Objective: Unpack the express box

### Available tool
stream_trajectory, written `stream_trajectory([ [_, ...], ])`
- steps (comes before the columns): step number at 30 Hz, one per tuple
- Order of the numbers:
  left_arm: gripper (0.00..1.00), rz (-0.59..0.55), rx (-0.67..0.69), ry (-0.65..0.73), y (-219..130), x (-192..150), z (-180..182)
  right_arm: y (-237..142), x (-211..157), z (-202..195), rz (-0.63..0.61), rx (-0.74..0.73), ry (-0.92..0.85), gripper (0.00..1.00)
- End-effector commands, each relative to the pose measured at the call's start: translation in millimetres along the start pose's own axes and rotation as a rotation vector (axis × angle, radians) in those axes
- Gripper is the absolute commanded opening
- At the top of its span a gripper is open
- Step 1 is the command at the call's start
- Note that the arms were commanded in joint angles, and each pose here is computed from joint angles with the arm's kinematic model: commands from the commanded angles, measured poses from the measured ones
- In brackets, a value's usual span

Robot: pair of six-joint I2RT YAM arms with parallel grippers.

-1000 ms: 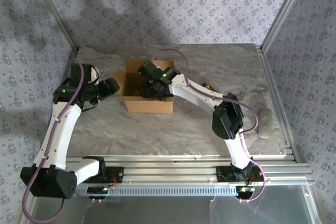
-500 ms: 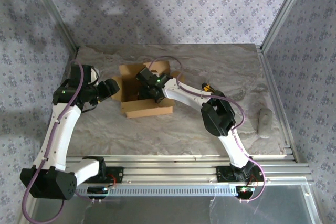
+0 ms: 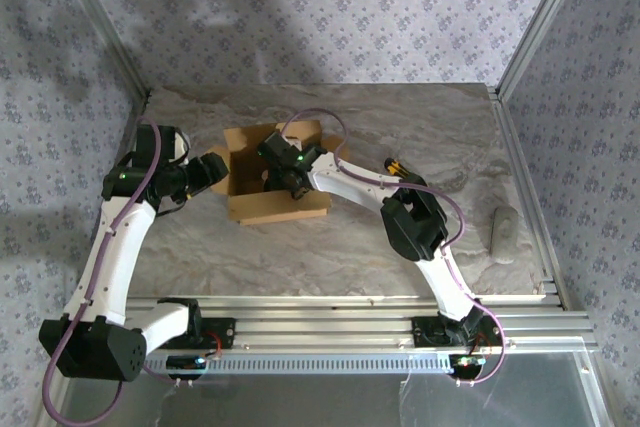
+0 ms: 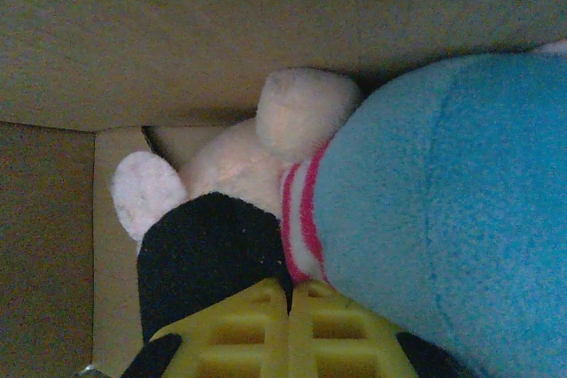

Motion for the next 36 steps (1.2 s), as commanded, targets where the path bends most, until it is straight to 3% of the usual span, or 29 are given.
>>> stream_trajectory([
  [1, 0.77, 0.017, -0.025, 0.002, 2.7, -1.8, -1.0, 2.1, -20.7, -6.8, 0.070, -0.068, -0.035, 0.00],
  [10, 0.76, 0.044, -0.038, -0.016, 15.2, -2.9, -1.4, -63.7, 24.7, 6.6, -0.088, -0.003, -0.041, 0.00],
  [21, 0.75, 0.046, -0.034, -0.023, 18.8, -4.0, 0.8, -113.2, 51.8, 9.4, -0.204, 0.029, -0.046, 0.00],
  [36, 0.75, 0.031, -0.061, -0.032, 22.2, -0.2, -4.6, -84.0, 26.6, 10.2, -0.097, 0.089, -0.020, 0.00],
])
Point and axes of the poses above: each hand's point on the last joint's axis, 136 mm out from that joint toward the fingers, its own y axis out along the fingers, its own z axis along the line the jaws close on, x = y × z, the point moved 6 cm from there along -y, back along the fingers, and after that the axes turned 6 degrees about -y, right-handed, at the moved point
